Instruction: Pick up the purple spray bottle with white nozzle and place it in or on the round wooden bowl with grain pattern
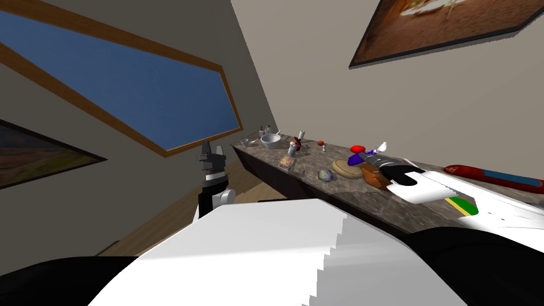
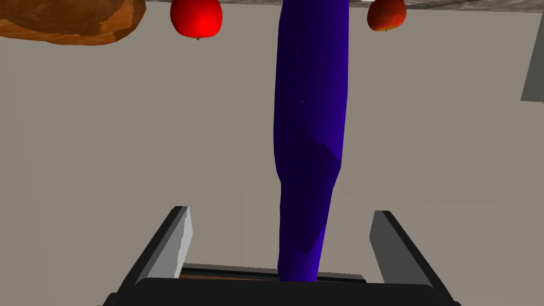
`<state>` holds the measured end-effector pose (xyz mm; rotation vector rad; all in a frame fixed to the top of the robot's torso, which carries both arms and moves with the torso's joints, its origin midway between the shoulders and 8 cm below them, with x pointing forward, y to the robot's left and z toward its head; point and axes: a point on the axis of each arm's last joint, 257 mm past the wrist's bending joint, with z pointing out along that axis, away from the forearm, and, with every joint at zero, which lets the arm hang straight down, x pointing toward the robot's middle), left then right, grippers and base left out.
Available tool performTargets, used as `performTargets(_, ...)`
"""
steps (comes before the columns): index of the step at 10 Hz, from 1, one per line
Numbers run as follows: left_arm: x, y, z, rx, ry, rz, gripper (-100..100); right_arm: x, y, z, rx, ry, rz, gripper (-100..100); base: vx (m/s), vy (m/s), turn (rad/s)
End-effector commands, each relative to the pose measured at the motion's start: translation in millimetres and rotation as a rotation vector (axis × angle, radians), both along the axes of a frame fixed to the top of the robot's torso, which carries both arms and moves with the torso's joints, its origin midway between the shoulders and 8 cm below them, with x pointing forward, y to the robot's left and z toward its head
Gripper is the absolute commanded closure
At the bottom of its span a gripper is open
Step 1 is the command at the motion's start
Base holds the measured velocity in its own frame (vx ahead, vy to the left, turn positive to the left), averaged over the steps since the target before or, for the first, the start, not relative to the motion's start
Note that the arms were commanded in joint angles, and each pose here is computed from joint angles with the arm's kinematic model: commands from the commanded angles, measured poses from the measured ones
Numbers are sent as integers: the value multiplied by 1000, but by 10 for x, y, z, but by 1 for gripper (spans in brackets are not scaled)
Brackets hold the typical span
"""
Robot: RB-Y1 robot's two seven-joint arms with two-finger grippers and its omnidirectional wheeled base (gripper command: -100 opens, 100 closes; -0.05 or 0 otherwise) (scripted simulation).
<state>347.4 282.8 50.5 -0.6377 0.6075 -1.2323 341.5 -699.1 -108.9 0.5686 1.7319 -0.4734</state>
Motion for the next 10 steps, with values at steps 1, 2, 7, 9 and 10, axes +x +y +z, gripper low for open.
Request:
performTargets(1, 0, 0, 0, 0, 0, 0, 0, 0, 0, 0, 0, 0, 0, 0, 0, 0, 0)
performTargets(2, 0, 0, 0, 0, 0, 0, 0, 72, 70, 170, -6, -7, 11, -100, 9, -16, -112)
performTargets(7, 0, 0, 0, 0, 0, 0, 0, 265, 320, 528, -14, -13, 47, -100, 11, -25, -81)
performTargets(9, 0, 0, 0, 0, 0, 0, 0, 344, 447, 642, -15, -12, 65, -100, 12, -20, -79)
performTargets(10, 0, 0, 0, 0, 0, 0, 0, 383, 516, 692, -16, -10, 75, -100, 9, -19, -76)
